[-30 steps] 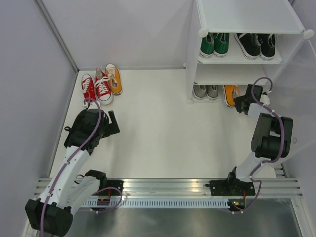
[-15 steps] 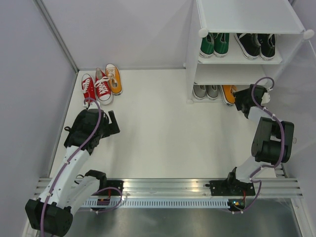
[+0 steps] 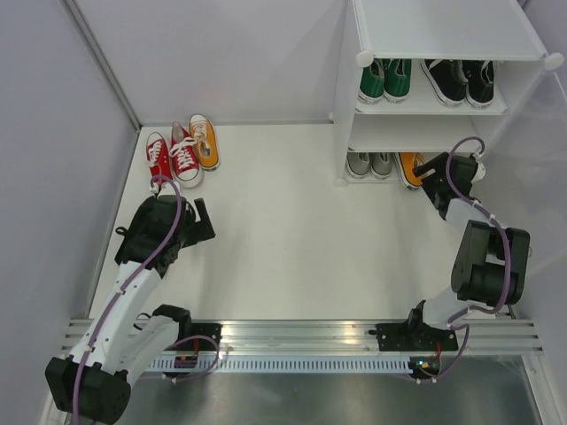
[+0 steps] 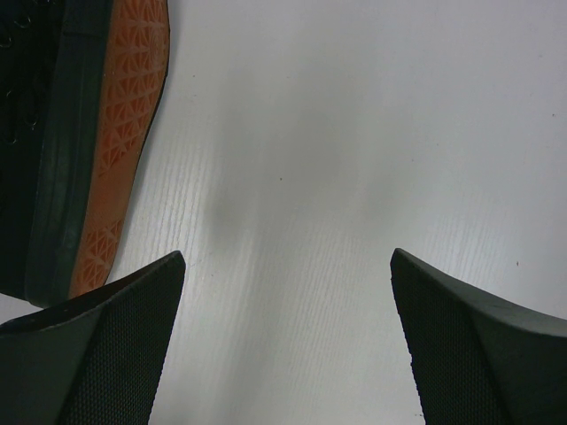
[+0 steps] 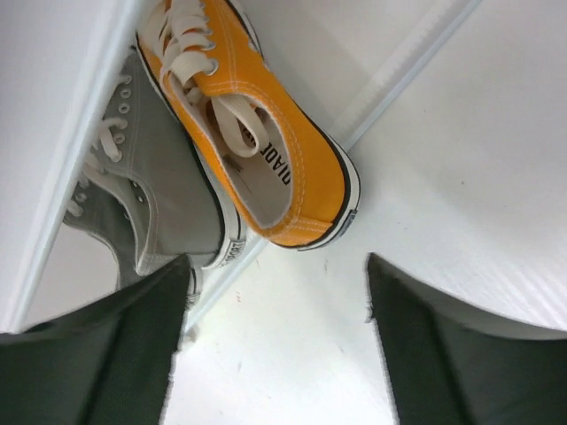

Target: Place and organize the shoes in the shoe cabinet

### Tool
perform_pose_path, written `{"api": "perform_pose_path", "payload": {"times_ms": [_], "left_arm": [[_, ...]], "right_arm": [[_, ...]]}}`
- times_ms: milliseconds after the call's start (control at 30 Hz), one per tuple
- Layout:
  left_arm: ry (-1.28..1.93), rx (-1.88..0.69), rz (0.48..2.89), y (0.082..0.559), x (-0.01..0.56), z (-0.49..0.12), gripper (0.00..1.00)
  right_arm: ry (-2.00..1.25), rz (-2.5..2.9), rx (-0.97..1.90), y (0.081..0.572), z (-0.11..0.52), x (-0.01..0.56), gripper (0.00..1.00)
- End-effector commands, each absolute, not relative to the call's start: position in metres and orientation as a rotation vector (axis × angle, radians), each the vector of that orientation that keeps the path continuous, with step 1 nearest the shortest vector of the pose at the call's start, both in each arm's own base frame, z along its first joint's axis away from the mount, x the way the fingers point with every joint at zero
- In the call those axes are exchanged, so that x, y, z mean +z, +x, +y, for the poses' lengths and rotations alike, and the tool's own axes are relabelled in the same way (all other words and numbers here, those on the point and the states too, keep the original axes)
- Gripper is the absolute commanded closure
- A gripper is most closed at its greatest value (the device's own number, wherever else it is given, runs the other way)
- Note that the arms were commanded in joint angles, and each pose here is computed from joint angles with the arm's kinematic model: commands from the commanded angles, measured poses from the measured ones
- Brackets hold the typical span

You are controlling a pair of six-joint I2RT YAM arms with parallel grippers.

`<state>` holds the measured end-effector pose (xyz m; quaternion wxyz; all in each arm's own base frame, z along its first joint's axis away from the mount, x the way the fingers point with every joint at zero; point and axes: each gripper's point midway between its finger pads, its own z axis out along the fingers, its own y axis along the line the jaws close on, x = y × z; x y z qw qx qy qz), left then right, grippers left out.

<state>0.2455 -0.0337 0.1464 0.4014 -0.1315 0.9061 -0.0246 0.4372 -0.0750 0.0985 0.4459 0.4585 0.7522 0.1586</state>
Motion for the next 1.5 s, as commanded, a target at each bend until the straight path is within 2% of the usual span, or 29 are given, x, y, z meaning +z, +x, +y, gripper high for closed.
{"api": "perform_pose_path", "payload": {"times_ms": [0, 167, 367, 533, 1100, 1200, 1300, 1333, 1400, 1433, 1467], "left_arm": [[-0.296, -0.078, 2.25, 0.252, 0.155, -0.035, 0.0], [-0.29, -0.086, 2.253, 0.251, 0.155, -0.037, 0.0], [-0.288, -0.089, 2.246, 0.251, 0.156, -0.037, 0.0], [-0.292, -0.082, 2.241, 0.251, 0.157, -0.035, 0.0], [-0.28, -0.091, 2.251, 0.251, 0.155, -0.037, 0.0], [-0.282, -0.092, 2.249, 0.252, 0.156, -0.038, 0.0], [-0.283, -0.089, 2.252, 0.251, 0.155, -0.037, 0.0], [-0.283, -0.089, 2.252, 0.251, 0.155, -0.037, 0.0], [-0.282, -0.088, 2.25, 0.252, 0.155, -0.037, 0.0], [-0.285, -0.088, 2.252, 0.252, 0.155, -0.037, 0.0], [-0.283, -0.088, 2.25, 0.252, 0.156, -0.037, 0.0]], "right_arm": [[0.854, 1.926, 0.241, 0.434, -0.085, 0.122, 0.1], [0.687, 1.985, 0.178, 0.437, -0.087, 0.106, 0.06], [0.567, 1.973, 0.174, 0.459, -0.088, 0.104, 0.16], [0.462, 1.99, 0.215, 0.476, -0.081, 0.097, 0.18], [0.4, 2.169, 0.219, 0.493, -0.068, 0.046, 0.21], [0.409, 2.163, 0.204, 0.495, -0.069, 0.049, 0.27], [0.432, 2.135, 0.177, 0.496, -0.073, 0.057, 0.44], [0.442, 2.123, 0.164, 0.496, -0.076, 0.06, 0.52], [0.454, 2.09, 0.143, 0.497, -0.08, 0.068, 0.56], [0.467, 2.084, 0.118, 0.495, -0.083, 0.067, 0.64], [0.467, 2.057, 0.107, 0.497, -0.086, 0.074, 0.65]]}}
